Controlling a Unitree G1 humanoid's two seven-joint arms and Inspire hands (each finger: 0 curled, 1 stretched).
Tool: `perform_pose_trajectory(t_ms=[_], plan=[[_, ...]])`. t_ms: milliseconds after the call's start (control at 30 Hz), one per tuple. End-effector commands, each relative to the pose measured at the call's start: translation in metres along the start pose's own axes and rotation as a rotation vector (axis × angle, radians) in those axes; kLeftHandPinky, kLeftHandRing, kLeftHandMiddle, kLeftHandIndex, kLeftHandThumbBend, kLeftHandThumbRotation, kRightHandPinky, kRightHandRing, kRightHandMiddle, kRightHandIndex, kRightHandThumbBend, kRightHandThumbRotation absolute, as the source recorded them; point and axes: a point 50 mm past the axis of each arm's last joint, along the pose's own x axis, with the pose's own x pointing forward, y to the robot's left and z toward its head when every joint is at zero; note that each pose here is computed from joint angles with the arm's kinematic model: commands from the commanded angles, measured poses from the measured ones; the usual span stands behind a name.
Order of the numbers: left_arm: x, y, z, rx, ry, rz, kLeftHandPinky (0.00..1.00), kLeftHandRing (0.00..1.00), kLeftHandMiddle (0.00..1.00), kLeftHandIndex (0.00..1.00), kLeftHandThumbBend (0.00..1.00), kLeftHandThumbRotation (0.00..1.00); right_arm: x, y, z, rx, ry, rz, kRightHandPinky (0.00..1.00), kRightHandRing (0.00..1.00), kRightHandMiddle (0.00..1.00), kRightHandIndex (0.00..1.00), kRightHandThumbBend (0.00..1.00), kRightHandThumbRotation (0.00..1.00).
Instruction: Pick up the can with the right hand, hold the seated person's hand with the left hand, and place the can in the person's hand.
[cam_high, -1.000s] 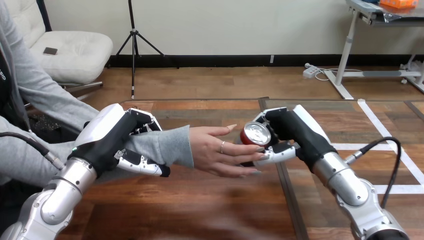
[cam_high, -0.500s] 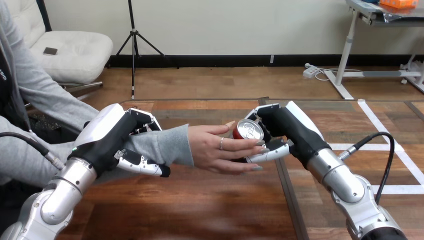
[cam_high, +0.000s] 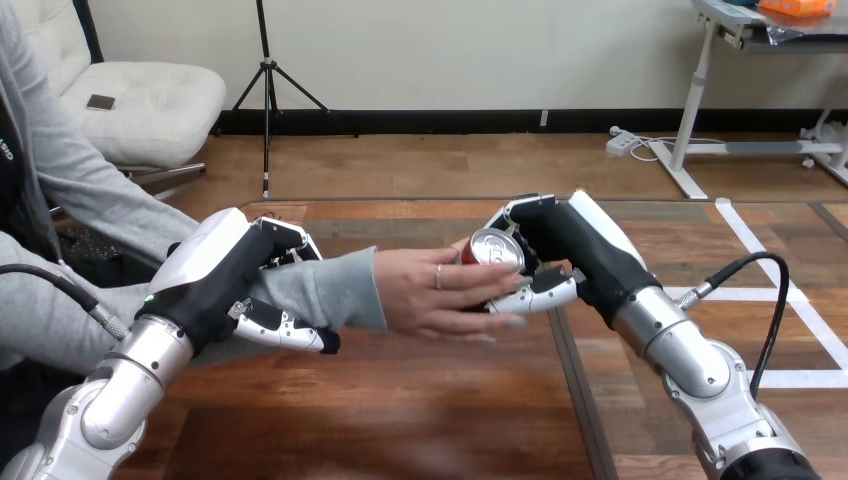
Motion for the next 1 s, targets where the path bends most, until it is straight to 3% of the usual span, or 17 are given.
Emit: perform_pose_trajectory(t_ms=[0, 967], plan=[[0.0127, 0.0292, 0.0198, 0.018, -0.107, 0.123, 0.19, 0.23, 0.3, 0.42, 0.84, 0.0, 0.0286, -0.0255, 0.057, -0.054, -0.208, -0.058, 0.26, 0.28, 0.36, 0.41, 0.85, 0.0], [0.011, 0.0283, 0.019, 0.021, -0.108, 0.128, 0.18, 0.22, 0.3, 0.42, 0.83, 0.0, 0.0236, -0.0245, 0.0612, -0.048, -0.247, -0.042, 0.26, 0.28, 0.36, 0.41, 0.85, 0.0]])
